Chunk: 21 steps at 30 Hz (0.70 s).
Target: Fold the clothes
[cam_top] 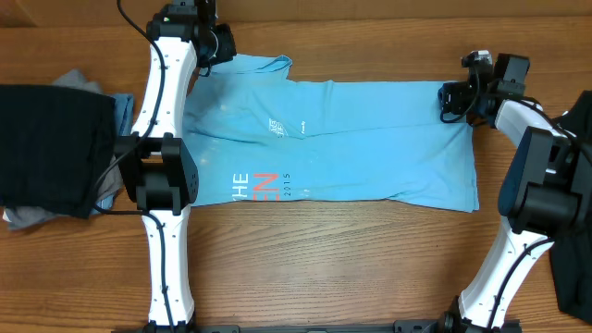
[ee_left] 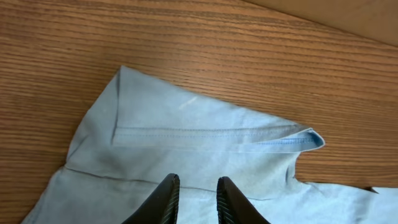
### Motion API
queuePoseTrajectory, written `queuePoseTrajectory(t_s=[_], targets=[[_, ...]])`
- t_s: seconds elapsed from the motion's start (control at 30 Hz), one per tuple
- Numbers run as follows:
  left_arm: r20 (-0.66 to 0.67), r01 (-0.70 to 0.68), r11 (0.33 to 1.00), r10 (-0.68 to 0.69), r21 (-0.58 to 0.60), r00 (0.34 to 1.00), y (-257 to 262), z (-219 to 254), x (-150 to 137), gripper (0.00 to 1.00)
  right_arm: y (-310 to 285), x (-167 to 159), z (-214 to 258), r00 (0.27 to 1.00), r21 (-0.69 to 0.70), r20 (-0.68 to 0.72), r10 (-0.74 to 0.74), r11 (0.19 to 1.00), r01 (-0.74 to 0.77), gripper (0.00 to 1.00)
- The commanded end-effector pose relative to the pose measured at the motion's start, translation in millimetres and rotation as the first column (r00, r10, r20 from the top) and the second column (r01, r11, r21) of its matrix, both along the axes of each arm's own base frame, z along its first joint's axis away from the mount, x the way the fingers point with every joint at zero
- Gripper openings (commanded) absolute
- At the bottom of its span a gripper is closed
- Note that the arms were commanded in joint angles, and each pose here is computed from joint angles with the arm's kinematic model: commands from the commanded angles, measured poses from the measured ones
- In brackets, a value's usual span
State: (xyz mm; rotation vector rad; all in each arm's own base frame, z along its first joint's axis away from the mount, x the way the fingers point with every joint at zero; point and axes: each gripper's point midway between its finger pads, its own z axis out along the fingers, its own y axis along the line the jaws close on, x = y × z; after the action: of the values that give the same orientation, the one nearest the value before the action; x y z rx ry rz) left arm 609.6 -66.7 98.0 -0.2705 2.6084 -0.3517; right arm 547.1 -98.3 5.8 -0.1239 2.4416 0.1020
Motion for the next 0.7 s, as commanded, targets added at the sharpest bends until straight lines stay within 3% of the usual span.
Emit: queuePoseTrajectory(t_s=[0.0,0.1,0.2,0.27,0.4,0.53,0.6,0.67], targets=[[0.013,-0.007,1.000,0.007,0.017,1.000,1.2,1.5,4.2,0.25,4.2,2.0,-14.3,1.000,0.011,-0.011,0.020,1.000,-0.020,0.74],[0.011,-0.007,1.000,0.007,0.017,1.000,1.2,1.2,3.7,0.25,3.4,5.4,-12.1,1.000,0.006,0.006,0.020,1.000,-0.020,0.61],[0.009,-0.007,1.000,0.007,0.018,1.000,1.2,1.0,3.2,0.25,2.1,12.0,-7.9,0.999,-0.001,0.041,0.022,1.000,-0.022,0.56],[0.009,-0.007,1.000,0.007,0.018,1.000,1.2,1.0,3.2,0.25,2.0,17.4,-3.6,0.997,-0.004,0.071,0.027,1.000,-0.027,0.57],[0.009,-0.007,1.000,0.007,0.018,1.000,1.2,1.0,3.2,0.26,1.8,27.9,6.5,0.990,-0.011,0.132,0.038,0.999,-0.037,0.72],[0.009,-0.007,1.000,0.007,0.018,1.000,1.3,1.0,3.3,0.26,1.1,30.6,9.2,0.988,-0.015,0.148,0.038,0.999,-0.037,0.72],[0.009,-0.007,1.000,0.007,0.018,1.000,1.3,1.0,3.3,0.26,1.4,29.0,7.1,0.990,-0.012,0.138,0.038,0.999,-0.036,0.65],[0.009,-0.007,1.000,0.007,0.018,1.000,1.3,1.0,3.3,0.26,2.1,26.2,2.9,0.992,-0.007,0.121,0.037,0.999,-0.036,0.51]])
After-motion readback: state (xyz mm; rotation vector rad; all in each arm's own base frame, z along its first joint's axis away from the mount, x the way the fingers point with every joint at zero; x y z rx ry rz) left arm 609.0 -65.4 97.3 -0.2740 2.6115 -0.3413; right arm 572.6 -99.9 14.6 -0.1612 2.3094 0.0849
